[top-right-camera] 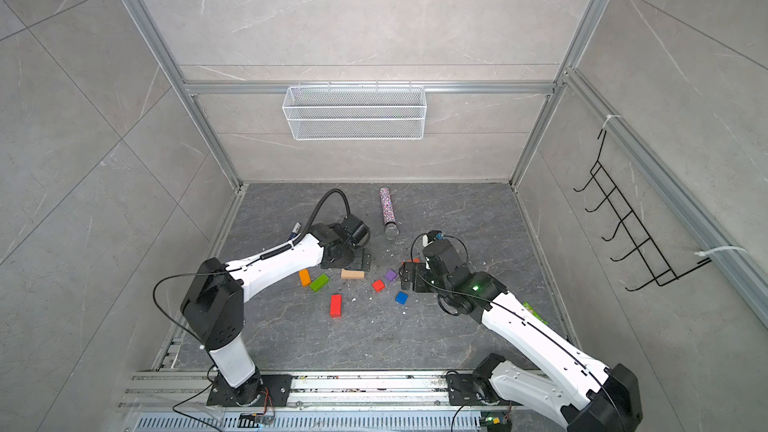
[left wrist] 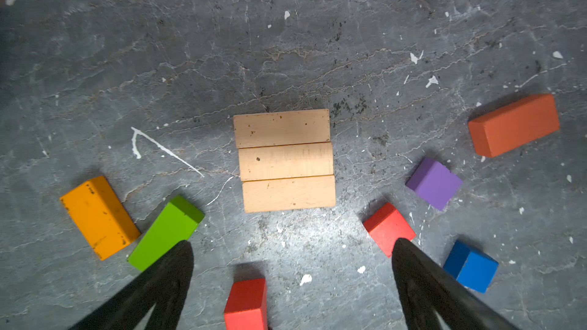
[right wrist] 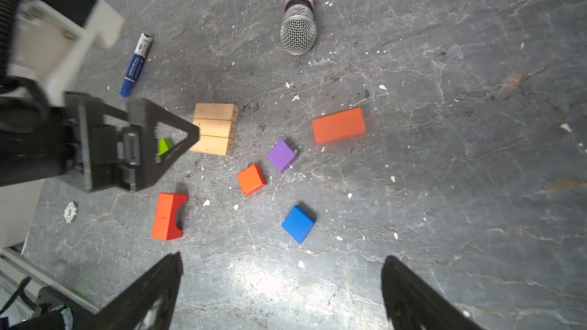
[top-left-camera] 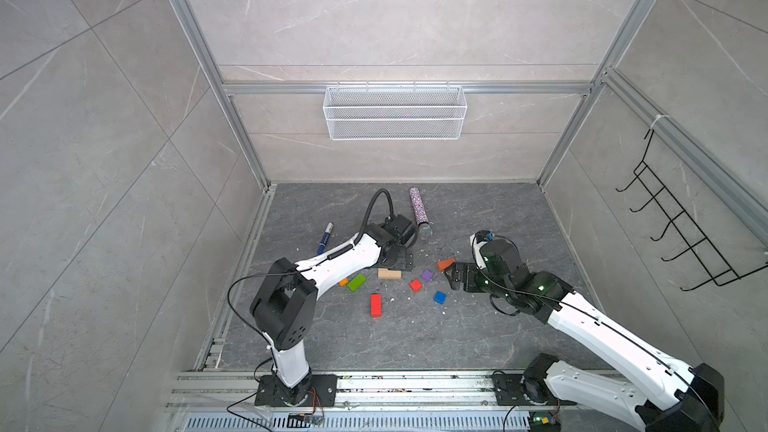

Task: Build the wood block tower
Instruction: 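Move the left gripper nearer the robot over the green block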

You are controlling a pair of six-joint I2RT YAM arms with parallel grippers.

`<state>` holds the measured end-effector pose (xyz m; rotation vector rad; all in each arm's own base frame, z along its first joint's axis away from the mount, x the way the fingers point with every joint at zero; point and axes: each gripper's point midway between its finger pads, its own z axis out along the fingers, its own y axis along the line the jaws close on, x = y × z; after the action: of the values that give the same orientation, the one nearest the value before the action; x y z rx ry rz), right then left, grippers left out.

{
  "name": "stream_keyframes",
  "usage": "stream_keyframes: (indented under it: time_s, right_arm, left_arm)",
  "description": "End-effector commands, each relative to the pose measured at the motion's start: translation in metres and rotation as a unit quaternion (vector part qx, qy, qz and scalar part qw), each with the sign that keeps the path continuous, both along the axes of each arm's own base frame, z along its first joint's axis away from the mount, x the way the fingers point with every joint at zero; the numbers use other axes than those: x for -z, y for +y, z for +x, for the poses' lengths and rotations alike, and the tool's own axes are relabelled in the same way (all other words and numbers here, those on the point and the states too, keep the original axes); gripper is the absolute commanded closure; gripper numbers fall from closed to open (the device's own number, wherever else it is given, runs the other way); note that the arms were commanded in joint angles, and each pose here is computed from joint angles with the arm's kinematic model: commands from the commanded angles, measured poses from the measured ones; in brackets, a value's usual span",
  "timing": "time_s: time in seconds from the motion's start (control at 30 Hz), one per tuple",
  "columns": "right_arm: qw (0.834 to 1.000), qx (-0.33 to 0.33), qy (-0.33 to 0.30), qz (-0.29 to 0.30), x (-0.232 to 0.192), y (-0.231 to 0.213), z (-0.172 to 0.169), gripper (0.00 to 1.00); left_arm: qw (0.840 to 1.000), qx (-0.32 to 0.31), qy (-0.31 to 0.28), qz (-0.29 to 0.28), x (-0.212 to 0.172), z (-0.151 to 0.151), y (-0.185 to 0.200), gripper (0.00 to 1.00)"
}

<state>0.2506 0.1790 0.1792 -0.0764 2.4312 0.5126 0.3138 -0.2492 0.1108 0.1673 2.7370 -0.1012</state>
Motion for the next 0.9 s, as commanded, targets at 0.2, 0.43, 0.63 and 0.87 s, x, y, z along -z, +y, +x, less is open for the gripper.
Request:
stream_keyframes:
  time_s: [0.2,0.43,0.63,0.87]
  right_arm:
    - [0.999,-0.030,-0.008,0.017,-0.010,0.016,0.006,0.01]
    - [0.999,-0.040,0.008,0.029,-0.008,0.024,0.005,0.03]
    - [0.998,-0.039,0.009,0.043,-0.014,0.028,0.005,0.03]
    - [0.998,-0.043,0.014,0.033,-0.010,0.030,0.008,0.03]
  left_arm:
    - [0.999,-0.015,0.023,-0.016,0.009,-0.013,0.061,0.03]
    - [0.999,-0.028,0.020,-0.024,0.027,-0.010,0.080,0.05]
    - [0.998,-0.010,0.027,-0.047,0.044,-0.010,0.070,0.08]
    - [0.999,-0.009,0.036,-0.023,0.060,-0.004,0.072,0.08]
